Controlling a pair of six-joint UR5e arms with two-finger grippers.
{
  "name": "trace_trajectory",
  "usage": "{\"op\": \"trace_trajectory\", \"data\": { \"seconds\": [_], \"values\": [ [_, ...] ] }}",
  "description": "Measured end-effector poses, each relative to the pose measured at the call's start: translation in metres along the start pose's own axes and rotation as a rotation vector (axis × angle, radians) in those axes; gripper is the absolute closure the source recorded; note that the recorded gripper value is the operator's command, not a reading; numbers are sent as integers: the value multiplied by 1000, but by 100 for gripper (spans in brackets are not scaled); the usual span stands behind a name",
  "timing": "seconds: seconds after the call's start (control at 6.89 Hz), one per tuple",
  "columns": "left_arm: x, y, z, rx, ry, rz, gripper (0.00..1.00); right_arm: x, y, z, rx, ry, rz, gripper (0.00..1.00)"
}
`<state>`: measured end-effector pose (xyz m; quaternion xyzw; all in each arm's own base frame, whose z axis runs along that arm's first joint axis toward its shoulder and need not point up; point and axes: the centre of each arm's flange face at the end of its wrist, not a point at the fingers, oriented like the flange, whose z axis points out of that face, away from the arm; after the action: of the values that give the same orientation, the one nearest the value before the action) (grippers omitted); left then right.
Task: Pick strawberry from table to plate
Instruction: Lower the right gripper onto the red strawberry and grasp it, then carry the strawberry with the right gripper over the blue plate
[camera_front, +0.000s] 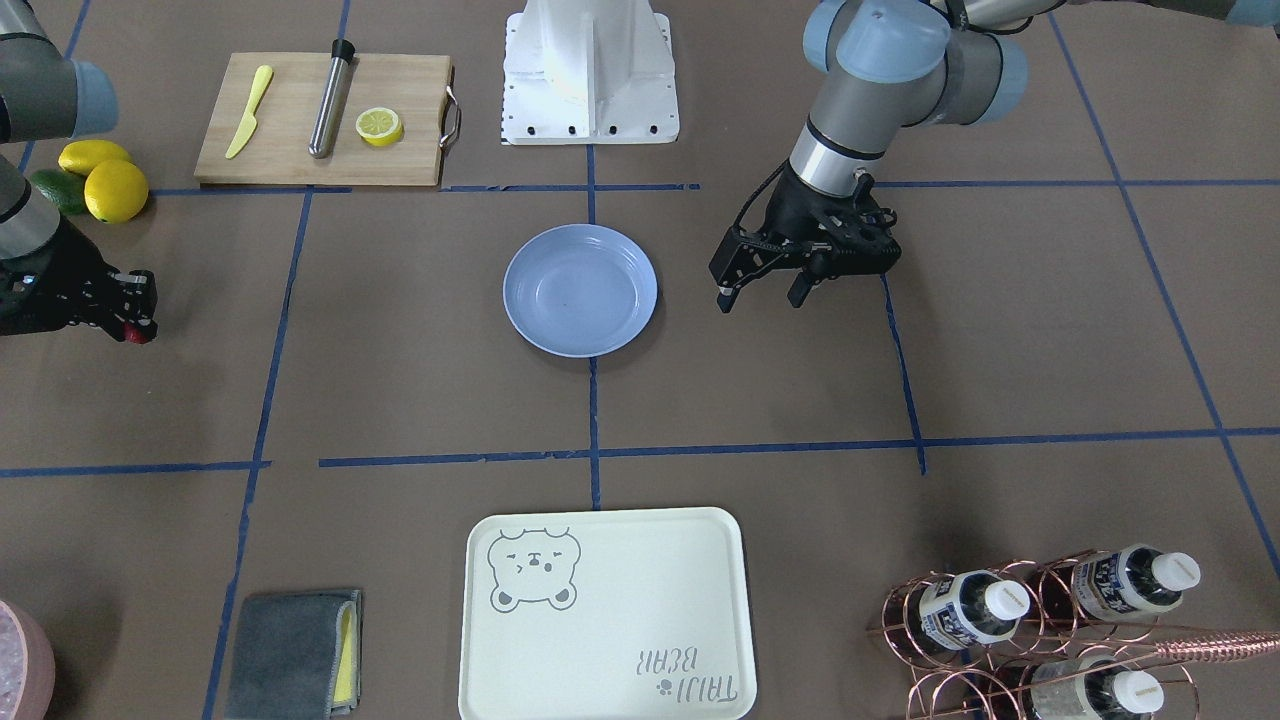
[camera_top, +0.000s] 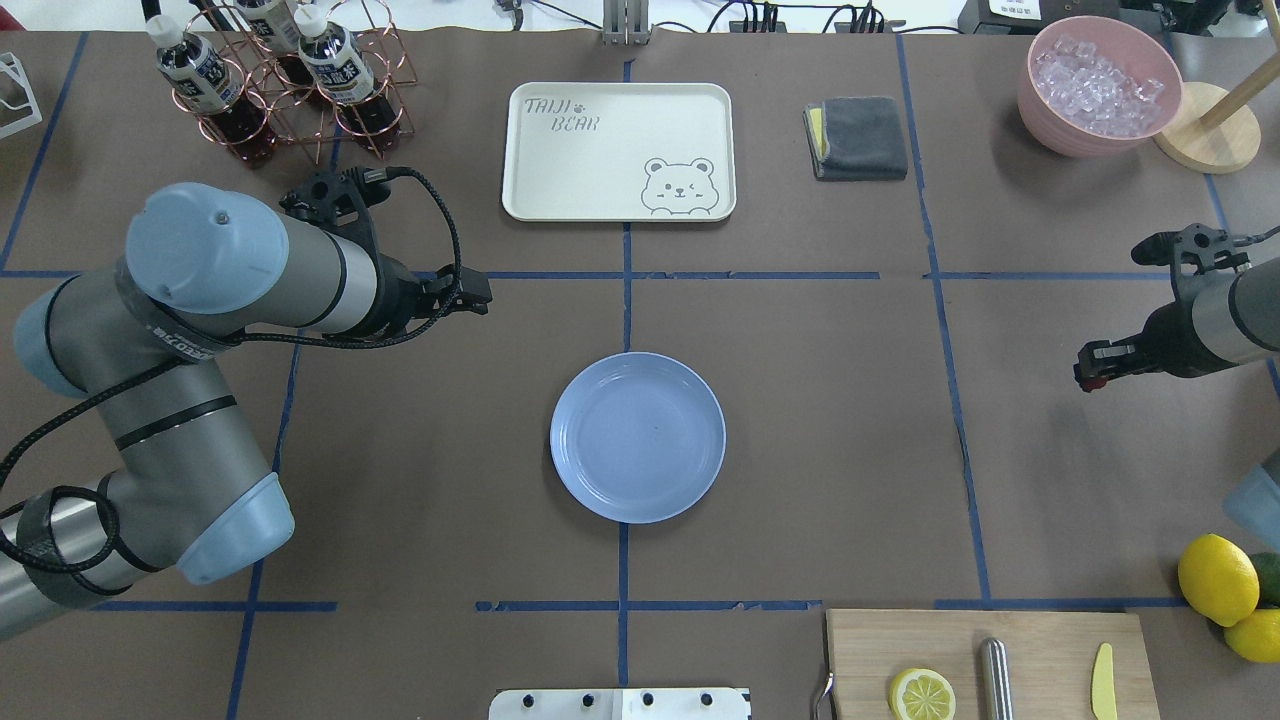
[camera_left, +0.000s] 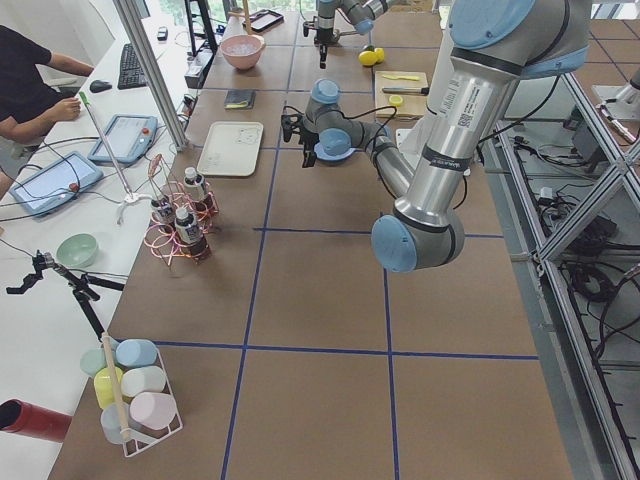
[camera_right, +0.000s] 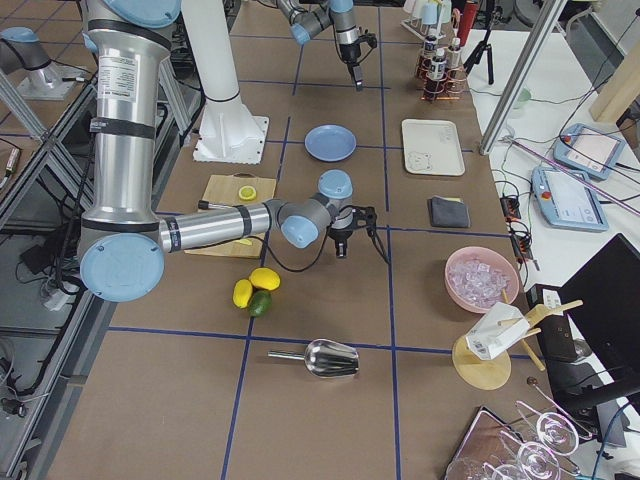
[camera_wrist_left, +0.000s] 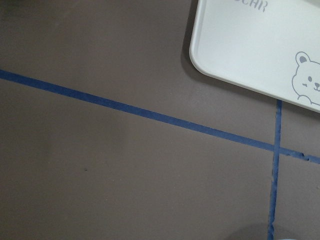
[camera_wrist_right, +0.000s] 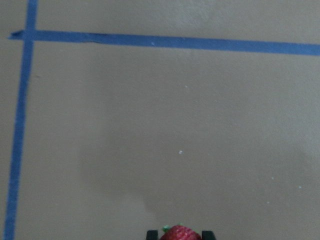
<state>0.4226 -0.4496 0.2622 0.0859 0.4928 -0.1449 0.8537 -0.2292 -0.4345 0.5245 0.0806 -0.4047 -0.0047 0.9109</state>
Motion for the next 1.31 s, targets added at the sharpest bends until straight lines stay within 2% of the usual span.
{"op": "trace_trajectory", "data": {
  "seconds": [0.15,0.29,0.44,0.58,0.73,1.02,1.31],
  "values": [
    [-10,-11,-2,12,-15,48,0,-31,-15,-21,42,-51,6,100],
    [-26,-26,-5,18,-34,97,0,-72,-37,-38,66,-107,48,100],
    [-46,-42,-9,22,-58,141,0,-124,-61,-52,58,-151,109,100],
    [-72,-59,-14,31,-89,184,0,-192,-78,-61,17,-172,152,100],
    [-101,-74,-20,41,-124,232,0,-263,-78,-59,-25,-170,172,100],
    [-158,-97,-31,34,-189,322,0,-382,-41,-26,-21,-139,187,100],
    [-219,-114,-50,-8,-224,402,0,-458,-11,27,-17,-82,167,100]
  ]
}}
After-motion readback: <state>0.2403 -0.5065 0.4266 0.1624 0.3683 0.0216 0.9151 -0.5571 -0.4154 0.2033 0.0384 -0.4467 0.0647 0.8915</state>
